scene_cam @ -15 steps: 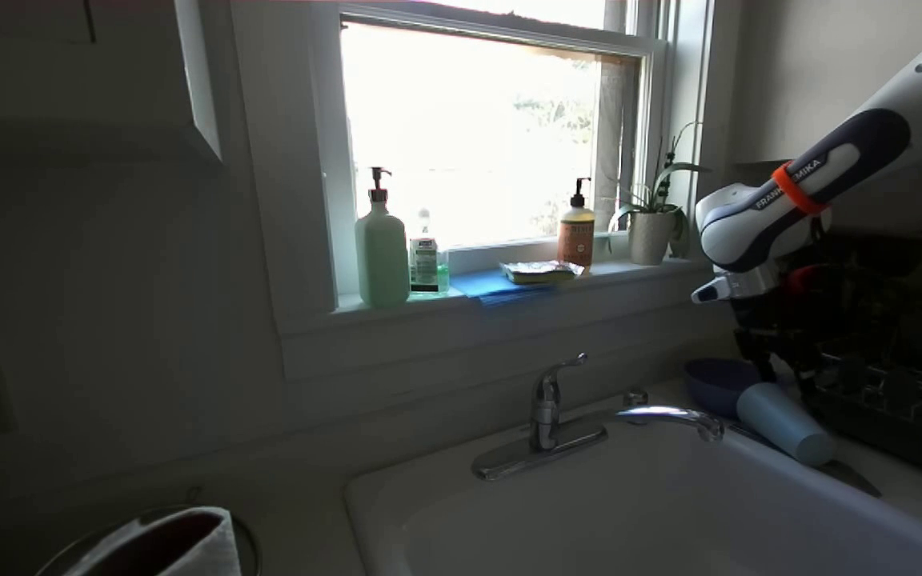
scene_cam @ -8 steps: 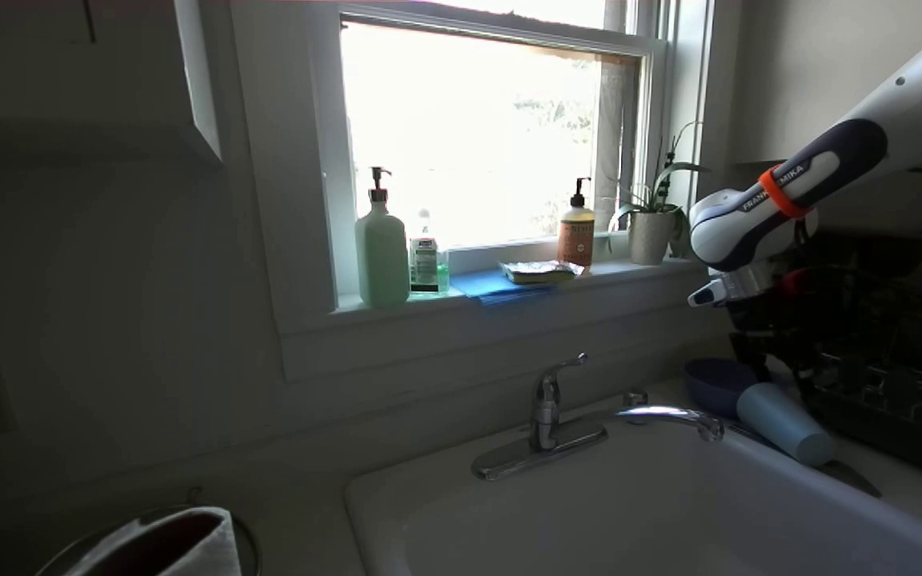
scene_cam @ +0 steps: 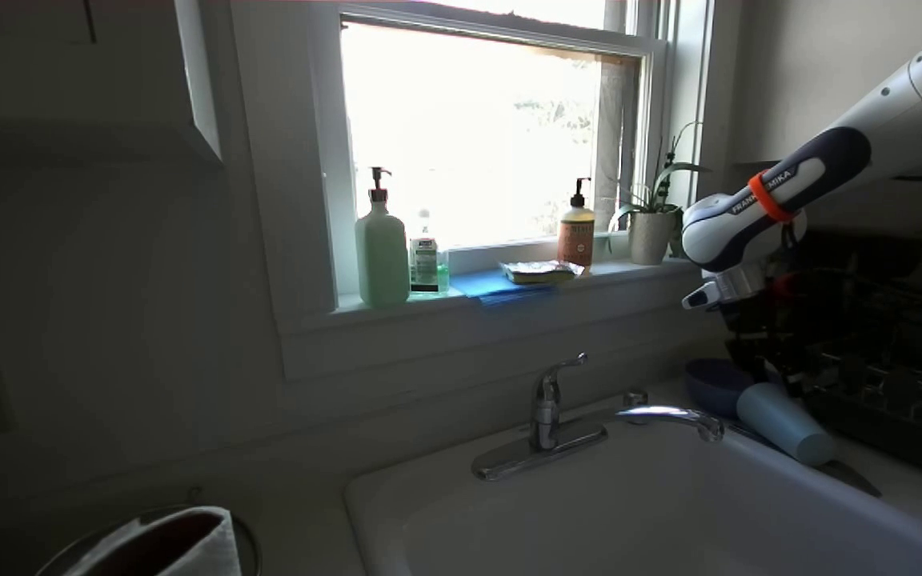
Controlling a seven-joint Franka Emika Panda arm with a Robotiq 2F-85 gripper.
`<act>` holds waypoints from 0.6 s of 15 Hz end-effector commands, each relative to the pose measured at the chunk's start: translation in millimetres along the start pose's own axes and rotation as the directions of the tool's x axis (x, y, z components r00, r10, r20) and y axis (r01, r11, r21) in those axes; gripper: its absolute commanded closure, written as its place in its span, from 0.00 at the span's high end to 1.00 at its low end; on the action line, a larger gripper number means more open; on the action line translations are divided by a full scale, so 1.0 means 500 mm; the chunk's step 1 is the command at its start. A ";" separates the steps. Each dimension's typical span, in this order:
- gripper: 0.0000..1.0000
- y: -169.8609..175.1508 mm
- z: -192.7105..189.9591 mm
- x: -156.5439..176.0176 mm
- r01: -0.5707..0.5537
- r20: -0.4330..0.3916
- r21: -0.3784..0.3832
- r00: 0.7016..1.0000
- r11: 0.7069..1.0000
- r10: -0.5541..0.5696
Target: Remove the grey cup from the drying rack and put it on the right side of the sink in its upright position
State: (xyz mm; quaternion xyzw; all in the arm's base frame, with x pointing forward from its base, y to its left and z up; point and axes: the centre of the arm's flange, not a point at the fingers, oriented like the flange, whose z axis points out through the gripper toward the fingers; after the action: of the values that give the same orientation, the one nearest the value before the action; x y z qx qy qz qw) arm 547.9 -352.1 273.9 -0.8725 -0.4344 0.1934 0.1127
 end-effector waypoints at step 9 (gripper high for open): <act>0.06 0.005 -0.041 -0.026 -0.013 -0.009 0.035 1.000 0.999 0.013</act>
State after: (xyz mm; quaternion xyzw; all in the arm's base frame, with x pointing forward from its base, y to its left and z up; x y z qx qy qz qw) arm 548.7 -361.5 290.5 -0.8717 -0.4305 0.1989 0.1233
